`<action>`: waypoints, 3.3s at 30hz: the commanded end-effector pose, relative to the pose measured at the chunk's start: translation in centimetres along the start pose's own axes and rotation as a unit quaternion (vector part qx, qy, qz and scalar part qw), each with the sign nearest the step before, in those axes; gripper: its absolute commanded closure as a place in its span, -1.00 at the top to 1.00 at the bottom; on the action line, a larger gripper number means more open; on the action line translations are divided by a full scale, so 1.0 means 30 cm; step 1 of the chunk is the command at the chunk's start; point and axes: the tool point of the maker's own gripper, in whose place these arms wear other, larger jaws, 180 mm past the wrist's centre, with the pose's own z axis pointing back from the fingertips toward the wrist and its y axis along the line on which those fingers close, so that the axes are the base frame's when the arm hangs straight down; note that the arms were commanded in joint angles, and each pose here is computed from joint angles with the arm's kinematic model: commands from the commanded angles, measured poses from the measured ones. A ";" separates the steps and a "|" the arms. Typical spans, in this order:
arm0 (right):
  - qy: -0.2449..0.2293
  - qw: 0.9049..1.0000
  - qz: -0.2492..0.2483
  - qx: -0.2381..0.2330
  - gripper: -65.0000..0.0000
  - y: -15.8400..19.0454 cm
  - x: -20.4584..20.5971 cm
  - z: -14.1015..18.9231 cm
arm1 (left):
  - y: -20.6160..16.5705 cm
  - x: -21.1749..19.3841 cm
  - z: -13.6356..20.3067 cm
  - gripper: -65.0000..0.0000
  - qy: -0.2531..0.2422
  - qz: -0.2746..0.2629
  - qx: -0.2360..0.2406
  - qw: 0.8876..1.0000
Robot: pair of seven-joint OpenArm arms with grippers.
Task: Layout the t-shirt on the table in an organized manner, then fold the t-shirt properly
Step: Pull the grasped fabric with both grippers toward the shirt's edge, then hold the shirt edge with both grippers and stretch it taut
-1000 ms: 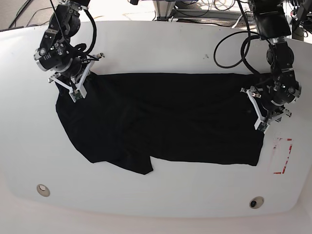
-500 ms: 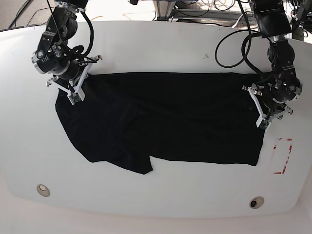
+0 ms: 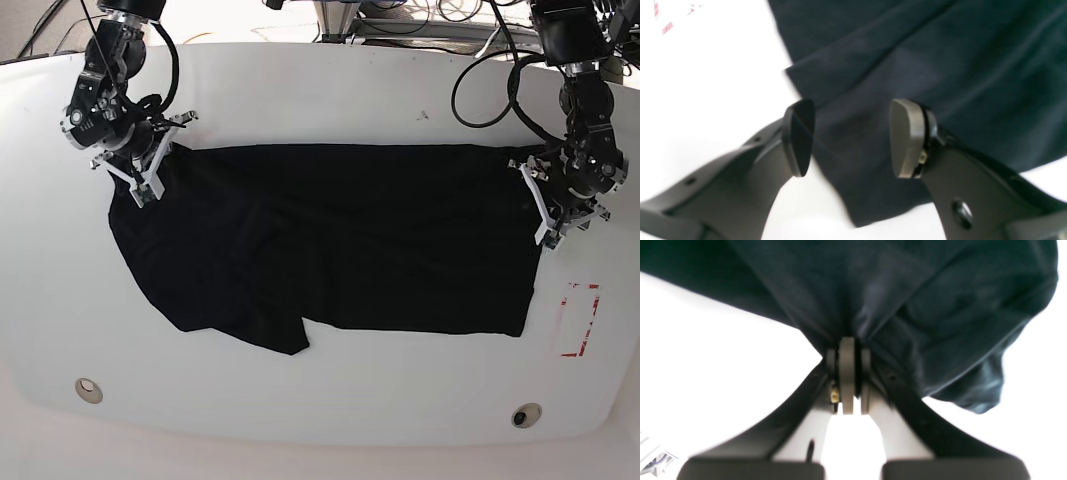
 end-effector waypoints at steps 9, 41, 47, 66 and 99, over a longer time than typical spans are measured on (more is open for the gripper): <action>-0.035 0.999 -0.018 0.005 -0.98 -0.078 0.038 -0.050 | 0.103 0.019 0.049 0.01 -0.021 0.014 0.033 0.999; -0.068 0.998 0.005 -0.009 -0.38 -0.080 0.119 -0.002 | 0.091 -0.110 0.086 0.32 -0.009 0.093 -0.016 0.996; -0.069 0.998 0.004 -0.008 -0.38 -0.079 0.121 -0.002 | 0.058 -0.118 0.047 0.32 -0.006 0.115 -0.035 0.993; -0.074 0.997 0.005 -0.010 -0.36 -0.082 0.130 0.006 | -0.070 -0.136 -0.073 -0.27 0.012 0.132 -0.102 0.986; -0.051 0.984 -0.144 -0.094 0.30 -0.464 -0.012 0.084 | 0.066 -0.097 0.067 -0.06 0.013 0.067 -0.031 0.997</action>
